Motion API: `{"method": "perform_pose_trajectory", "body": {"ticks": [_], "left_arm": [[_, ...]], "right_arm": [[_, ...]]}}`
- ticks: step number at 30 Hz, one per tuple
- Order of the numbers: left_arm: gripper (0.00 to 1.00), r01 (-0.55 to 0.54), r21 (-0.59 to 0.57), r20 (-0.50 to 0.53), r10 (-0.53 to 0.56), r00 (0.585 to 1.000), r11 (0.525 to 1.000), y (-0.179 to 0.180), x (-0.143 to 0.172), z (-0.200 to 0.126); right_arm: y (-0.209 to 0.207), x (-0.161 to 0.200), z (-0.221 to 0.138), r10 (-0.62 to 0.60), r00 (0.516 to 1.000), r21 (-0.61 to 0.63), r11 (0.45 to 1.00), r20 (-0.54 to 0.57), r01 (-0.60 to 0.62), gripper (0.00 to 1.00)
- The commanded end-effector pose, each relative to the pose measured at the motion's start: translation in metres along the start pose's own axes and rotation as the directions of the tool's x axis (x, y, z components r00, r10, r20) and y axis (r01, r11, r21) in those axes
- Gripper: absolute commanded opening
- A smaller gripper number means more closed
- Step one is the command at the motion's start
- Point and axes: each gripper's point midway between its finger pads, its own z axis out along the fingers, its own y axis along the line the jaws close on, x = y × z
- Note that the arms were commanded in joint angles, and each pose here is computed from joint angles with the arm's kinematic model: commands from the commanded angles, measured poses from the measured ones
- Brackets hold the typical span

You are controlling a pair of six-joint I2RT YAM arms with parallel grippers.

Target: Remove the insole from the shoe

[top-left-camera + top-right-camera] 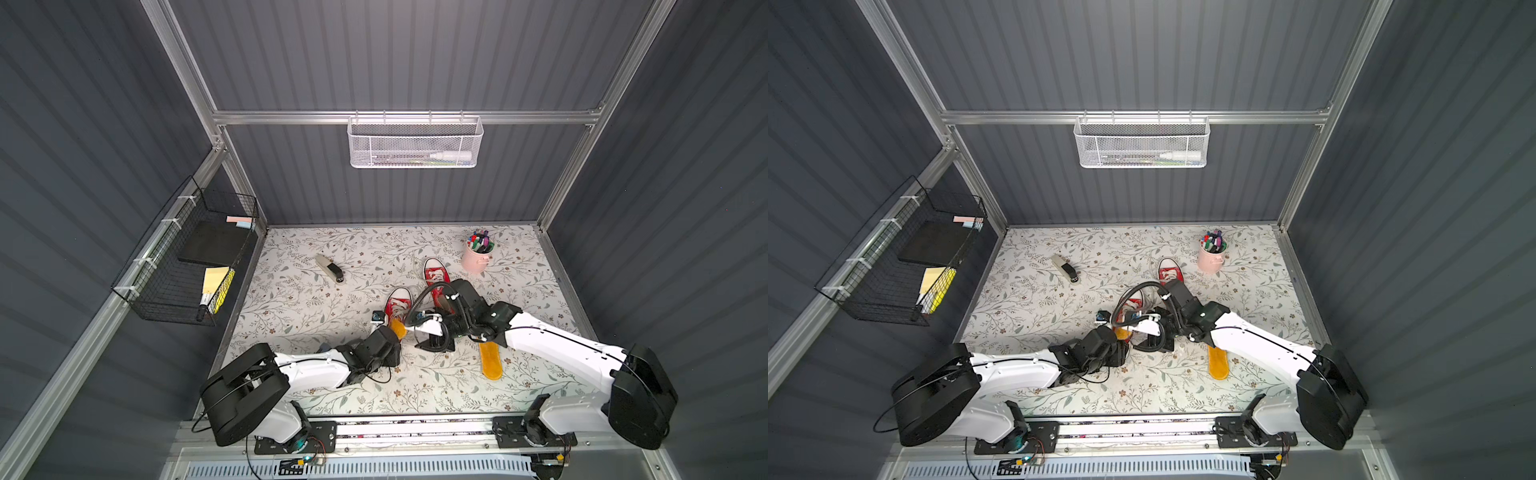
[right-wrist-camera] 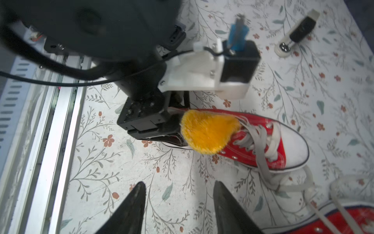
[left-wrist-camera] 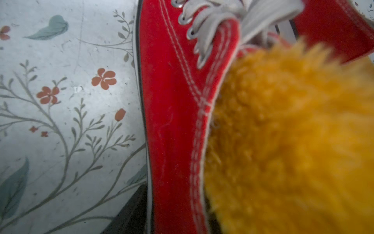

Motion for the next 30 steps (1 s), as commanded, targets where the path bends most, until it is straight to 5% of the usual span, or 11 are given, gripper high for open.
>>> {"method": "perform_pose_trajectory", "body": {"ticks": [1,7,15,19,22,30], "left_arm": [[0.62,0.011,-0.002,0.009,-0.011,1.0,1.0,0.0,-0.003,-0.001],[0.62,0.008,0.003,0.014,-0.008,1.0,1.0,0.0,-0.004,-0.004],[0.61,0.007,0.008,0.013,-0.007,1.0,1.0,-0.001,-0.004,-0.005],[0.61,0.004,0.013,0.014,-0.005,1.0,1.0,-0.001,-0.004,-0.006],[0.6,0.006,0.037,0.027,-0.007,1.0,0.999,-0.004,-0.005,-0.008],[0.58,-0.003,0.105,0.027,0.001,1.0,0.994,-0.014,-0.004,-0.013]], "right_arm": [[-0.009,-0.005,0.006,-0.269,0.963,0.027,0.963,-0.011,0.269,0.57],[-0.005,-0.001,0.027,-0.452,0.891,0.004,0.892,-0.048,0.453,0.57],[-0.033,-0.003,0.047,-0.511,0.849,0.074,0.849,-0.133,0.523,0.58],[-0.028,-0.009,0.051,-0.482,0.872,0.072,0.87,-0.09,0.488,0.54],[-0.033,-0.013,0.048,-0.345,0.937,0.123,0.929,-0.061,0.35,0.49],[-0.024,-0.017,0.044,-0.294,0.955,0.128,0.949,0.041,0.287,0.5]]}}
